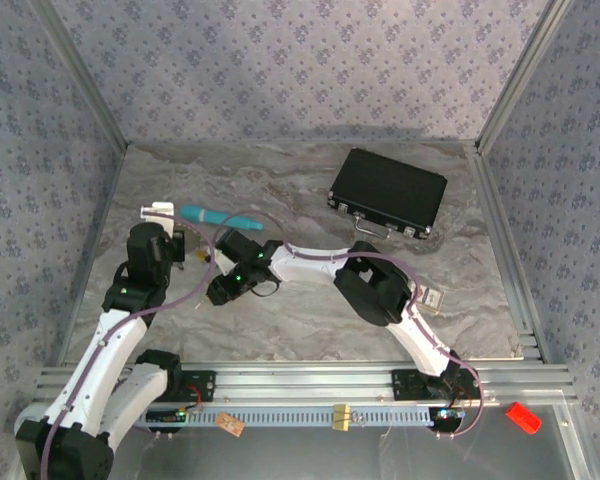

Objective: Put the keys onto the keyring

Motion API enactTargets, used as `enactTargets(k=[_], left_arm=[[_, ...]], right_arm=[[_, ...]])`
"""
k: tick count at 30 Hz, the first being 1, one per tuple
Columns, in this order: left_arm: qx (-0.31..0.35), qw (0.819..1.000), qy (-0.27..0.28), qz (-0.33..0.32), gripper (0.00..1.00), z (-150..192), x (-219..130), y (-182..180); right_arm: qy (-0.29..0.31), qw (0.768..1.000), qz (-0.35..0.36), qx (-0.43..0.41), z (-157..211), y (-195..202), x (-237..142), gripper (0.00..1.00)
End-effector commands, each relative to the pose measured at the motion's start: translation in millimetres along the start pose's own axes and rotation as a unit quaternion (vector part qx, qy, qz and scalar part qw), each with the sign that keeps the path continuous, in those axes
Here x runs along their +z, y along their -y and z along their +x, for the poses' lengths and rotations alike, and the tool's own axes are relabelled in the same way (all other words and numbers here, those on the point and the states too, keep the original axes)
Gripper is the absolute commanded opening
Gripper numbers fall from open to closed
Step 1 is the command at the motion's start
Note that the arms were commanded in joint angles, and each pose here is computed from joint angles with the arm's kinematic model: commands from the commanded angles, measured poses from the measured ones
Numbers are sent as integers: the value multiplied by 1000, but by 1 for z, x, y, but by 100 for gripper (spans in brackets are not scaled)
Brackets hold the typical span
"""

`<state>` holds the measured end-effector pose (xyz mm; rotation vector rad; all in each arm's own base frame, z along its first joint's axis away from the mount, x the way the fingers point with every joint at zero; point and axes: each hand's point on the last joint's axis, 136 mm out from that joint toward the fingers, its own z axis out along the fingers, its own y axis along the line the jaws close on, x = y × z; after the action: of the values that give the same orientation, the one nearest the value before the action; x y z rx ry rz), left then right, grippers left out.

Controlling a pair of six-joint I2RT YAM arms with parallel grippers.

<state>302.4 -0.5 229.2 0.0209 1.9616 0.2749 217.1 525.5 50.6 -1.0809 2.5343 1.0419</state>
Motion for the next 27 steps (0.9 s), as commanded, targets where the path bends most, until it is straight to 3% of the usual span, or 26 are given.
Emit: enactTargets(k=[1,13,20,27], left_arm=[[-24,999,34,-4,0,-16,-6,-5],[-25,999,39,6,0,-17,-6,-2],[-20,999,42,11,0,-20,-8,-1],[-3,997,46,61,0,-26,-12,15]], right_arm=[[-26,999,-17,11,4,-4,7,39],[-39,999,-26,22,5,1,17,30],[-39,998,-36,22,4,-3,14,8],[-19,999,-27,16,5,-5,-26,0]])
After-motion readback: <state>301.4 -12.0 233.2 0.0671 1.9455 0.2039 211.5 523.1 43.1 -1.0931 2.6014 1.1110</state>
